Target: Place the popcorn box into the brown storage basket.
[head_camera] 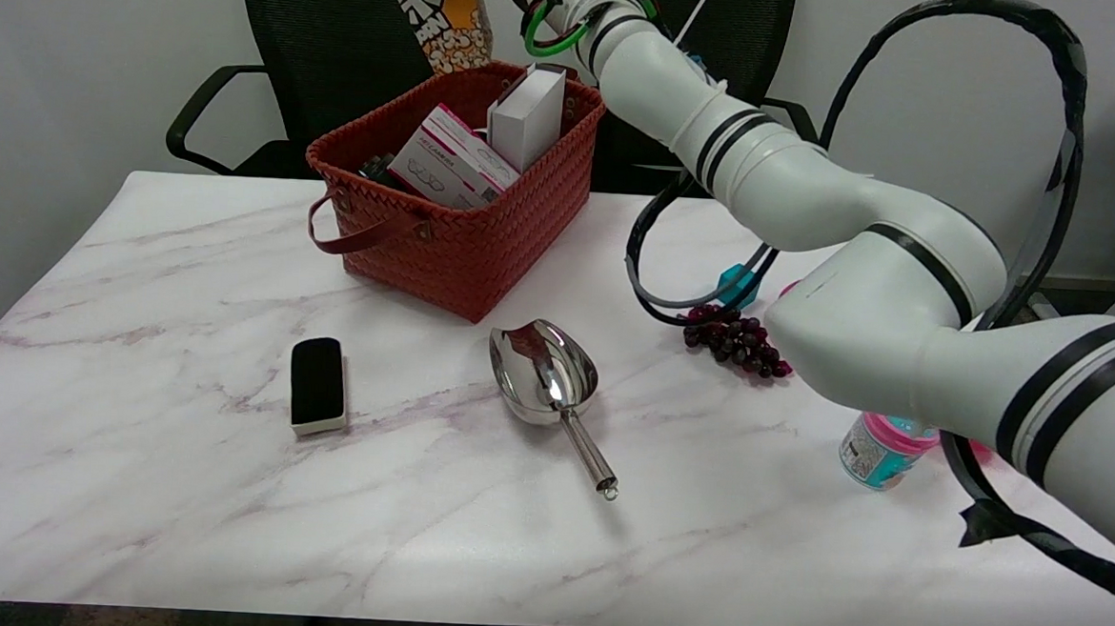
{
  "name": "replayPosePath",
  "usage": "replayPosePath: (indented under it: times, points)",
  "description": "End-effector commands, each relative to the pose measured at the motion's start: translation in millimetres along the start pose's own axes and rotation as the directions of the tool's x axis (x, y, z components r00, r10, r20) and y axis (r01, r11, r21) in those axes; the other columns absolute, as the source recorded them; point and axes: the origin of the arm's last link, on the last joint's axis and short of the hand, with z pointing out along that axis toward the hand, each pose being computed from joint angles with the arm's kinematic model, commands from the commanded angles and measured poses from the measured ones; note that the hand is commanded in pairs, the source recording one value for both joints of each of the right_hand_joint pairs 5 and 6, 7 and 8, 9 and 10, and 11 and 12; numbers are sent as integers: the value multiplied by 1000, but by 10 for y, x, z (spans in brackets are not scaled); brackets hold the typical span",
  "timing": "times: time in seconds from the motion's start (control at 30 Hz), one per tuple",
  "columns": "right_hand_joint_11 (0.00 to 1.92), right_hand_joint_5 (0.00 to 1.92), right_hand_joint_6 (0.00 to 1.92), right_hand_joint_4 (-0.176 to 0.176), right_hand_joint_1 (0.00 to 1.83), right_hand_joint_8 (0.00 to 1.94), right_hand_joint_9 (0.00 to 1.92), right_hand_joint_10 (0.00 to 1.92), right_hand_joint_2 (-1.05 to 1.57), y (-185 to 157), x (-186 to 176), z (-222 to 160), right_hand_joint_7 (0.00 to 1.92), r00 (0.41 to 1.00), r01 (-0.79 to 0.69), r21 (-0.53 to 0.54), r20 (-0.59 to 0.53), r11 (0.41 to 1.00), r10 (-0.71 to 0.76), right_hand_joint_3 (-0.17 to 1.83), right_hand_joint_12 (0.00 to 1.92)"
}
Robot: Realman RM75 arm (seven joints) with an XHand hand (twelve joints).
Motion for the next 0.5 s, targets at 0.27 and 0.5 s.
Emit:
replayPosePath:
  times: [0.27, 0.5]
  points:
    - [112, 584, 584, 0, 1156, 489, 373, 373, 136, 319, 187, -51, 489, 999, 12, -68, -32, 998, -14, 1247, 112]
    - [0, 566, 566, 0, 1148, 470, 335, 335, 101, 312, 182, -55, 470, 1000, 11, -64, -28, 998, -12, 1254, 0]
